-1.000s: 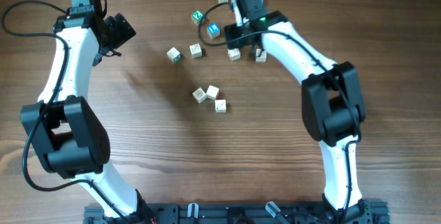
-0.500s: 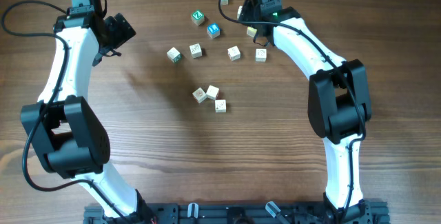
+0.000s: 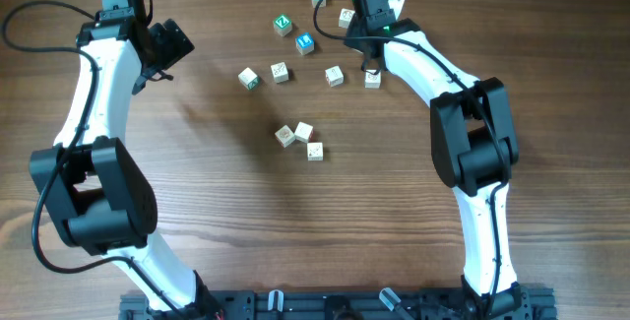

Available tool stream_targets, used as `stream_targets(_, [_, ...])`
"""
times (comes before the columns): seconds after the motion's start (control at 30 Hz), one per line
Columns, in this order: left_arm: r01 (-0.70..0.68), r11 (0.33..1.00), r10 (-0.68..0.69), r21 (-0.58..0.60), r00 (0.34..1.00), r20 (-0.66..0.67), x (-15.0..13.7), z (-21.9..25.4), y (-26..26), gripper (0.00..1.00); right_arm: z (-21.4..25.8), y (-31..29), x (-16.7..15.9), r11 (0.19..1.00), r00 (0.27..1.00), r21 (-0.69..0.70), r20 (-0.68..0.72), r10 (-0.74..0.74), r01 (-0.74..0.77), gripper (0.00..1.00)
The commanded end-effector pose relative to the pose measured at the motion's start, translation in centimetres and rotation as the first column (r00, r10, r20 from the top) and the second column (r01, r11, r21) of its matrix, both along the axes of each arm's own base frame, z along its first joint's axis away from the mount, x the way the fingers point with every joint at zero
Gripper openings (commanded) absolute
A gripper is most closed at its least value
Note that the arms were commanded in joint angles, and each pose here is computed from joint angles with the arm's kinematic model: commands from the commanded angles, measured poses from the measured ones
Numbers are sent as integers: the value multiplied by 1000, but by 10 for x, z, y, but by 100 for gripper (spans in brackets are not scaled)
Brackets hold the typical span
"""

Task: Form a circle
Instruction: 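Grasp the yellow S block with the right gripper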

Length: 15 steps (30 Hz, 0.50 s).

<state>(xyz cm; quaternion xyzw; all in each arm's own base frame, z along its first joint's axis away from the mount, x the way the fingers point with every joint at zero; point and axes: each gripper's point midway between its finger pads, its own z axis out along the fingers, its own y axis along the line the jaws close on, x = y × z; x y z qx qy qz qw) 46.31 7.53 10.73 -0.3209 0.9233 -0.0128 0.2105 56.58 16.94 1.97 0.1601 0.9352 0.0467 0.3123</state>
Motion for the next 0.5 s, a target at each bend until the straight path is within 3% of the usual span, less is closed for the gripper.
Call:
stream_targets(0.0, [-9, 1000, 9, -4, 1000, 5, 1, 1, 0, 100, -9, 2, -4, 1000, 1000, -9, -26, 2, -3, 53])
stream_targets(0.13, [-9, 1000, 9, -4, 1000, 5, 1, 1, 0, 100, -11, 1, -8, 999, 999, -33, -45, 27, -28, 39])
stream_targets(0.2, [-8, 1000, 8, -4, 1000, 4, 1, 1, 0, 100, -13, 0, -9, 997, 997, -53, -55, 49, -52, 39])
stream_targets(0.37, [-9, 1000, 9, -4, 1000, 5, 1, 1, 0, 100, -12, 0, -9, 985, 990, -107, -60, 129, -135, 50])
stream_targets(0.47, [-8, 1000, 8, -4, 1000, 4, 1, 1, 0, 100, -8, 1, -6, 971, 981, -142, -53, 184, -190, 46])
